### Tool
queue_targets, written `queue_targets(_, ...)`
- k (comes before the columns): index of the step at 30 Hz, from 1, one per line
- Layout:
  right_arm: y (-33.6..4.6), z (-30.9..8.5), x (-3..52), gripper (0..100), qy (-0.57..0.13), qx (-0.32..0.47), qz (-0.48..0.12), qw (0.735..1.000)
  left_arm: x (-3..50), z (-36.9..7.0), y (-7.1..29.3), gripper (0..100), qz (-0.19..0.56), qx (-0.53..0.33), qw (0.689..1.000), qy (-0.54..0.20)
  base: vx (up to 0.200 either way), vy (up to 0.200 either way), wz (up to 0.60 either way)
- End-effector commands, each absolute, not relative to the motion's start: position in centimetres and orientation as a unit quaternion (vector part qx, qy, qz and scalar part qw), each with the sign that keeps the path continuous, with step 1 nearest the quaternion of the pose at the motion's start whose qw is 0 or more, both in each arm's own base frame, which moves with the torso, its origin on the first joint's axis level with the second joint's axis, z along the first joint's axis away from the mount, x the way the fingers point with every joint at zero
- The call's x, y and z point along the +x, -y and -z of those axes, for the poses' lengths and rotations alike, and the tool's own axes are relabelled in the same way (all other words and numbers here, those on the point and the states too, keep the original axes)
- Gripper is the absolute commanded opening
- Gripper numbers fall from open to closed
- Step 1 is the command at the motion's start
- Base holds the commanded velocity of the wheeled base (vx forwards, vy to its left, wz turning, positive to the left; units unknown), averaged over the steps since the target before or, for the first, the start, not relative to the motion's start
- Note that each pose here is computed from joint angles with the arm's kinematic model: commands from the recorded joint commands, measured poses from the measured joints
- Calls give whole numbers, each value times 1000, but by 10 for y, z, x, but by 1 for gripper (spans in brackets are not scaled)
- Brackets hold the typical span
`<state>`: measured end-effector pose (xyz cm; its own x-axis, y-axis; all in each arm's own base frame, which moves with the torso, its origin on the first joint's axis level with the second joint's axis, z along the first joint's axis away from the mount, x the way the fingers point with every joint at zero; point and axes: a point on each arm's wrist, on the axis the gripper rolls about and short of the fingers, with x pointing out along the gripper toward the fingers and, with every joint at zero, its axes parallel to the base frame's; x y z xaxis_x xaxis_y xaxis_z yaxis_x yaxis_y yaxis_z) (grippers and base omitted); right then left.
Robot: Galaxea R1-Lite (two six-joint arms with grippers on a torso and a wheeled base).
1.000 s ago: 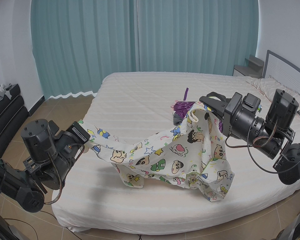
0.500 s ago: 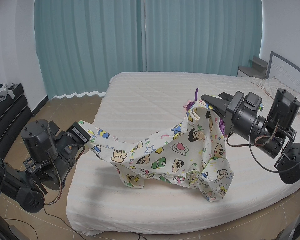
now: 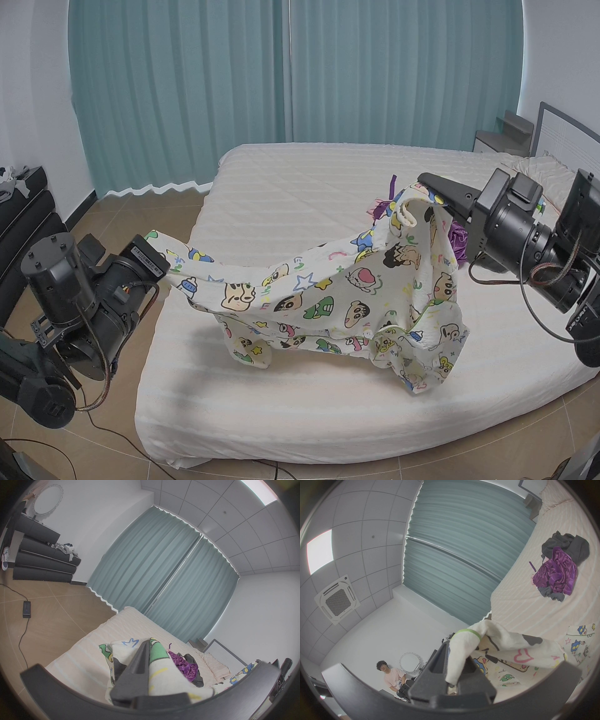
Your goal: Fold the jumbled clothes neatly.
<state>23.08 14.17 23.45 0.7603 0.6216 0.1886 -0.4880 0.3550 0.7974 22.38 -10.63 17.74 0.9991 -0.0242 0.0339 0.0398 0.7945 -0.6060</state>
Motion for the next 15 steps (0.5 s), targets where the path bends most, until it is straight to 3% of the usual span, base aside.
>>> queue_targets(1,-132,-254,216,0,-37,450,-355,819,213,-192,102,0,27,-330,943,37,-200,0,0)
queue_targets(9,-123,-273,196,0,8,424,-377,824,197,-209,98,0,45,-331,940,64,-200,0,0)
queue_targets(10,-113,-290,176,0,42,419,-395,816,183,-217,100,0,66,-321,941,77,-200,0,0)
queue_targets(15,-99,-308,152,0,79,419,-416,803,167,-229,96,0,83,-314,940,100,0,0,0)
